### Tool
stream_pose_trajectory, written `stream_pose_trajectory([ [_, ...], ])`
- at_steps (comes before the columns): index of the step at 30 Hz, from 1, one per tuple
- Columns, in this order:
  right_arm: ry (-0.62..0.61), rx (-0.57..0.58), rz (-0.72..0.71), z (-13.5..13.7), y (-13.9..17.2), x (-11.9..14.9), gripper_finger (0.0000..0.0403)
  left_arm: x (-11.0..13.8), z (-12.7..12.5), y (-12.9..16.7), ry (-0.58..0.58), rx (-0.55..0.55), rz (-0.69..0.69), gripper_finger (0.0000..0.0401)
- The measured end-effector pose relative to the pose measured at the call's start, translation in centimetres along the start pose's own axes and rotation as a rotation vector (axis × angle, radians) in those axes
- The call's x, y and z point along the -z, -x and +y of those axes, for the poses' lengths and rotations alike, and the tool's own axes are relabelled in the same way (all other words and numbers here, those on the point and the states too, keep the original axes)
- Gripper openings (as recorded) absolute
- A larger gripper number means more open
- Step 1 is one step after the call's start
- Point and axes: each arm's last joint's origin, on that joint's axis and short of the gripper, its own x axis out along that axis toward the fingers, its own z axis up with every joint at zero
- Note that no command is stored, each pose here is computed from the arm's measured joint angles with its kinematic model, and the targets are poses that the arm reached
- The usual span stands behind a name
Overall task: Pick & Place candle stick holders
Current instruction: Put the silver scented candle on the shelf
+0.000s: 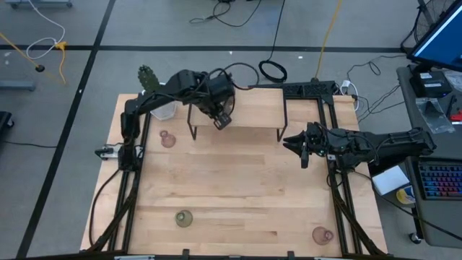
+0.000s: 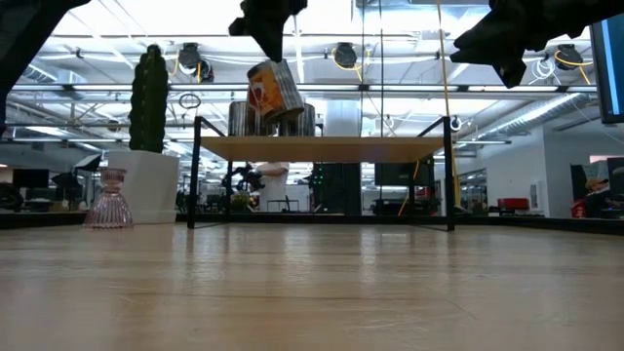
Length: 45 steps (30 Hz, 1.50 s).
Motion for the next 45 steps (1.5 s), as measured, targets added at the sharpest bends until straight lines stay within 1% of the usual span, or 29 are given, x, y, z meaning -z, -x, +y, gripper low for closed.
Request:
stream_pose_trajectory([
  [5,0.000,0.000,0.000,0.0,0.0,0.0,0.0090,-0.4,0.2,-1.0,-0.024,-0.012,0.020,0.0000],
  [10,-0.001,0.000,-0.001,0.0,0.0,0.0,0.0090,-0.5,-0.2,-1.8,-0.048,-0.016,0.037,0.0000],
  [27,-0.005,0.000,-0.003,0.0,0.0,0.0,0.0090,-0.3,-0.9,-1.4,-0.099,-0.019,0.029,0.0000],
  [34,-0.005,-0.001,-0.003,0.0,0.0,0.0,0.0090,-0.4,-1.2,-2.1,-0.143,-0.022,0.044,0.0000],
  [45,-0.005,-0.001,-0.003,0.0,0.0,0.0,0.0090,-0.4,-1.2,-2.4,-0.169,-0.030,0.048,0.0000],
])
